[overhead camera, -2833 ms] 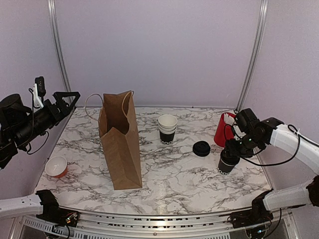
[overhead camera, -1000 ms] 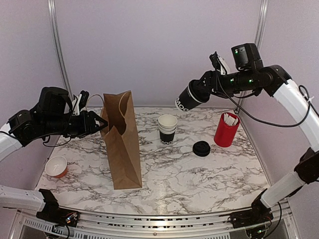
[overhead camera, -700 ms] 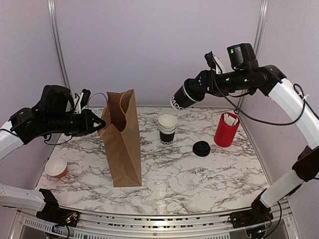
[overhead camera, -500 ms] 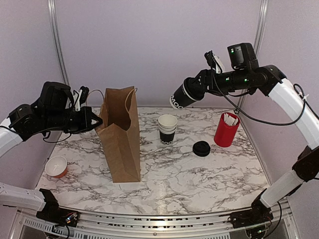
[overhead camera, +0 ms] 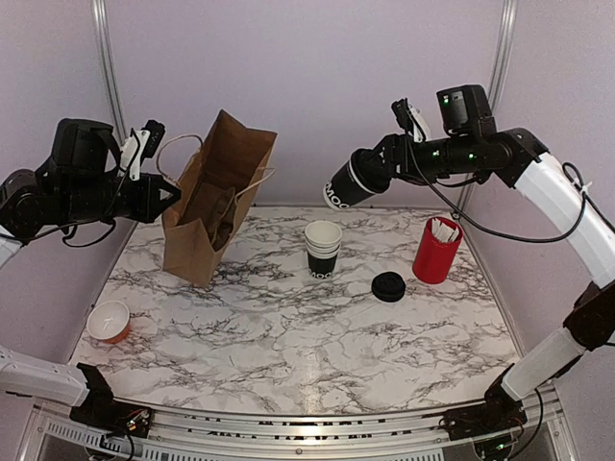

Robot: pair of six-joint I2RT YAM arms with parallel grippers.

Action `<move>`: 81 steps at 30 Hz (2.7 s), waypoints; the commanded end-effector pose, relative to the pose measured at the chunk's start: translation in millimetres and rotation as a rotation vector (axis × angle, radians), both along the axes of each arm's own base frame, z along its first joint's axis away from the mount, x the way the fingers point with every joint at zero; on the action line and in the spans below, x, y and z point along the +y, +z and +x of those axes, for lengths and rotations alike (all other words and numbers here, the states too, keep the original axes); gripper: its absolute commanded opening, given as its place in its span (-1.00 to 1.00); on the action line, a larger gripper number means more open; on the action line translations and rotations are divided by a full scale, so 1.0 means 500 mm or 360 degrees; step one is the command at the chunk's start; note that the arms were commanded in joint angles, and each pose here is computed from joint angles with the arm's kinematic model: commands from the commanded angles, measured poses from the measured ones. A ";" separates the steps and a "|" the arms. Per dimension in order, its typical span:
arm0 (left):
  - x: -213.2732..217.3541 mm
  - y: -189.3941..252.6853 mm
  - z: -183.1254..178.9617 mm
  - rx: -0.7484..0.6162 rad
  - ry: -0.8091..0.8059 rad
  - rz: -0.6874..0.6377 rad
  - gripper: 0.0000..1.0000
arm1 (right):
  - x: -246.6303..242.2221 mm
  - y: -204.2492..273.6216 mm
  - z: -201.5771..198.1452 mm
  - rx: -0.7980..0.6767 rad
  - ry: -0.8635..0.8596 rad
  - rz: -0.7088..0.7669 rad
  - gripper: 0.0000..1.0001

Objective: Pack the takeout coffee

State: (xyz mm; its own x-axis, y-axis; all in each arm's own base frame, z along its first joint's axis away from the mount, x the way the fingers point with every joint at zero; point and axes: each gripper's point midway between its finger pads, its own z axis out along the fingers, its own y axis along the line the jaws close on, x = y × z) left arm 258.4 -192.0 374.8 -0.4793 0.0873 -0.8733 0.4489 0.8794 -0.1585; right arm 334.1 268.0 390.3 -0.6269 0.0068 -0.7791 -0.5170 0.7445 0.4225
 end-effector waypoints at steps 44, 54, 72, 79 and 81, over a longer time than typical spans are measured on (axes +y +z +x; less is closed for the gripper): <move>-0.235 -0.175 -0.039 0.0465 -0.0413 -0.0171 -1.00 | -0.024 0.132 -0.100 -0.0223 0.0101 0.0283 0.02; -0.266 -0.158 -0.034 0.0500 -0.0428 -0.0139 -1.00 | 0.017 0.058 -0.142 -0.0120 0.0246 0.0371 0.03; -0.268 -0.062 -0.011 0.0348 -0.0352 -0.0221 -1.00 | 0.093 -0.129 -0.134 0.0160 0.0298 0.0186 0.02; -0.262 -0.036 -0.016 0.0338 -0.0323 -0.0318 -1.00 | 0.182 -0.120 -0.124 0.0058 0.0318 0.0020 0.02; -0.266 -0.037 -0.016 0.0346 -0.0318 -0.0362 -1.00 | 0.211 -0.121 -0.132 0.0016 0.0325 -0.0041 0.02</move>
State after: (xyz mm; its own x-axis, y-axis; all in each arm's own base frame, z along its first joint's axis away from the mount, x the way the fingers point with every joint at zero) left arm 252.5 -324.8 327.4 -0.6769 0.1050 -0.7286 0.5410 0.7421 -0.3957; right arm 266.6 355.2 305.1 -0.7045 -0.1294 -0.6978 -0.6116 0.6093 0.5046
